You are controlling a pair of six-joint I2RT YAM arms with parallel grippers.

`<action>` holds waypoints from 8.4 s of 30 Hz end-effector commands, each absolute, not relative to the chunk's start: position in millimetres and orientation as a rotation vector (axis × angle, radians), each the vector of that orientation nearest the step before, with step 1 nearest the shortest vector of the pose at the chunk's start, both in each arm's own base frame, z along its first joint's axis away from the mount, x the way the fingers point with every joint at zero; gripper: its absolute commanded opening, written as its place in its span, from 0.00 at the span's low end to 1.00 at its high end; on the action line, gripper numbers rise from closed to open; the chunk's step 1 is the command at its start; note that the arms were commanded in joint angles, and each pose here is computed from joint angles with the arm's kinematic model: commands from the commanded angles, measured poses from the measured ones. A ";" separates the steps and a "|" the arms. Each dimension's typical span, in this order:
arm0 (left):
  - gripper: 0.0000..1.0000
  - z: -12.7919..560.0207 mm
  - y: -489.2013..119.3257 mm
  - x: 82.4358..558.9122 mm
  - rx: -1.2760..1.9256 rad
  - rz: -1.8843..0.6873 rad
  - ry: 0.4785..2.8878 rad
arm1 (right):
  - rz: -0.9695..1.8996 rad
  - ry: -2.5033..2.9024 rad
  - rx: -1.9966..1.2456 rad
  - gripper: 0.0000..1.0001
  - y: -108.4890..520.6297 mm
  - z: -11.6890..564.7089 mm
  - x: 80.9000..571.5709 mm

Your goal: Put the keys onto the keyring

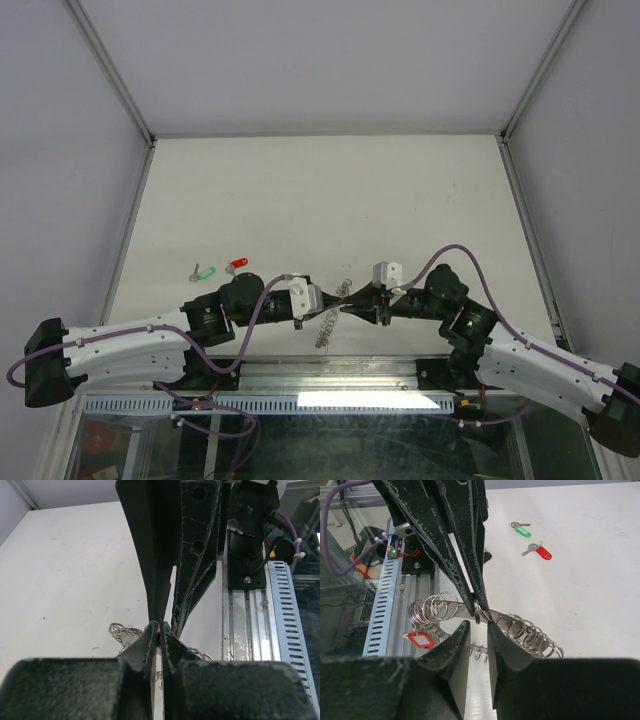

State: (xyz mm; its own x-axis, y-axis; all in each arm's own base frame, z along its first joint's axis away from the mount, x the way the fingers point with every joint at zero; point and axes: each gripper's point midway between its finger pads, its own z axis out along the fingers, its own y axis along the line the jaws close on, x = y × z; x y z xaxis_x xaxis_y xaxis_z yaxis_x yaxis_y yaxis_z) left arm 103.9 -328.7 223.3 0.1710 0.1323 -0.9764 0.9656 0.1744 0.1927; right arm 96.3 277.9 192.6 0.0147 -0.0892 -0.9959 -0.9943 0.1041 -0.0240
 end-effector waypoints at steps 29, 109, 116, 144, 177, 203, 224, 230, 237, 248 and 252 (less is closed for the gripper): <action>0.00 244.8 -338.6 98.8 1.222 -0.923 1.150 | 1.210 1.103 -1.179 0.10 284.8 249.1 75.7; 0.27 284.7 -330.3 82.7 1.137 -1.035 1.025 | 1.040 0.945 -1.203 0.00 265.0 287.7 75.8; 0.24 283.9 -334.5 81.1 1.157 -1.044 1.020 | 1.043 0.948 -1.205 0.00 265.3 286.5 75.4; 0.00 281.6 -338.6 96.5 1.204 -0.935 1.096 | 1.044 0.990 -1.277 0.00 268.2 274.1 72.5; 0.00 269.0 -344.7 99.6 1.446 -0.822 1.212 | 0.927 1.184 -1.394 0.05 271.8 231.4 93.1; 0.31 293.0 -332.4 85.7 1.293 -0.946 1.112 | 1.056 0.943 -1.117 0.00 262.9 295.5 78.7; 0.13 282.9 -339.4 86.5 1.312 -0.953 1.128 | 1.093 0.895 -1.134 0.00 267.2 300.8 72.5; 0.00 277.4 -338.7 85.9 1.330 -0.947 1.146 | 1.085 0.905 -1.141 0.00 267.3 299.5 73.4; 0.00 277.1 -334.9 89.2 1.329 -0.919 1.159 | 1.062 0.942 -1.191 0.00 267.3 292.2 74.0; 0.00 272.1 -334.9 99.3 1.399 -0.822 1.203 | 0.993 1.072 -1.362 0.08 267.4 262.2 77.2; 0.00 272.1 -337.3 99.3 1.414 -0.819 1.204 | 1.001 1.090 -1.383 0.06 269.4 257.1 76.9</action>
State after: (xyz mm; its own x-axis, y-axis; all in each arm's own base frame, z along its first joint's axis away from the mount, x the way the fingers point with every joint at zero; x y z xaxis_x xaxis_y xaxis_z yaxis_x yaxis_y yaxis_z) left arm 95.8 -332.7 243.6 0.2084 0.2806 -0.9369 0.9715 0.0511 0.2314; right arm 82.5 267.3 234.5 0.1805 -0.1246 -0.9757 -0.9829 0.0136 -0.1836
